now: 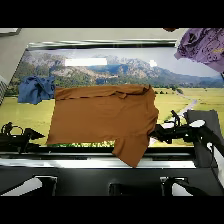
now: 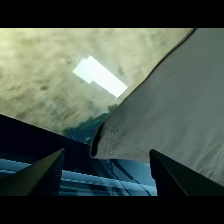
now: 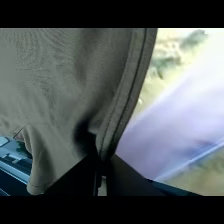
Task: Fold the clothes and pants, and hang the long-sleeved shirts on hangers.
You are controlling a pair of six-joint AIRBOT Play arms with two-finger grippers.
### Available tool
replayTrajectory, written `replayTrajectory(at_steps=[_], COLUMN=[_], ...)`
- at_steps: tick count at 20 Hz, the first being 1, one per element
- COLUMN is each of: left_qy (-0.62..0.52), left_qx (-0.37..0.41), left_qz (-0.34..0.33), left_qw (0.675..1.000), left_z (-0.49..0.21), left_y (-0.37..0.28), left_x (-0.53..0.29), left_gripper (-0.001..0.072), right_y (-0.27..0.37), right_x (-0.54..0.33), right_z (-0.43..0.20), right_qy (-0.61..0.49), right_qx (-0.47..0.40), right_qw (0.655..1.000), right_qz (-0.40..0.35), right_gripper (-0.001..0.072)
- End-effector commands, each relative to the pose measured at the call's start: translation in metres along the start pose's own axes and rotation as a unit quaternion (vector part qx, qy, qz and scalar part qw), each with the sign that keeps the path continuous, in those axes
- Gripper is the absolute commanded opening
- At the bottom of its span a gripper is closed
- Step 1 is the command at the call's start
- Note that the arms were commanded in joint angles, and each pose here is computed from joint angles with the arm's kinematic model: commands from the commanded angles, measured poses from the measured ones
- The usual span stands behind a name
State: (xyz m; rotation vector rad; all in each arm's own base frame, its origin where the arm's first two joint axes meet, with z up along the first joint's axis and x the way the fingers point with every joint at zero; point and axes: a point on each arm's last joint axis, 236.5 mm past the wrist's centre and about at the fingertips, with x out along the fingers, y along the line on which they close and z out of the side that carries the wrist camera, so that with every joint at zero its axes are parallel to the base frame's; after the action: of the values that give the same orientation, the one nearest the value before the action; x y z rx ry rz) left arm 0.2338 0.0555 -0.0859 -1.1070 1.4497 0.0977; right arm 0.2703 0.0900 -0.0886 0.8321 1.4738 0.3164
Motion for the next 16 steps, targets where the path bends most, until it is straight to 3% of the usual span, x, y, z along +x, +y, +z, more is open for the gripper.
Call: replayTrajectory(at_steps=[1,16], left_qy=[0.005,0.032], left_qx=[-0.002,0.035], left_qz=[-0.001,0.016], left_qw=[1.000,0.999], left_z=[-0.003,-0.004], left_y=[0.002,-0.009], left_x=[0.003,0.035], left_gripper=[0.0602,0.0594], right_y=[0.002,0.003], right_x=[0.000,0.000], right_z=[-0.001,-0.003], right_qy=[0.002,0.006], right_qx=[-0.001,-0.004], right_qw=[1.000,1.000], right_qz=[0.002,0.004], right_gripper=[0.0029,0.0029])
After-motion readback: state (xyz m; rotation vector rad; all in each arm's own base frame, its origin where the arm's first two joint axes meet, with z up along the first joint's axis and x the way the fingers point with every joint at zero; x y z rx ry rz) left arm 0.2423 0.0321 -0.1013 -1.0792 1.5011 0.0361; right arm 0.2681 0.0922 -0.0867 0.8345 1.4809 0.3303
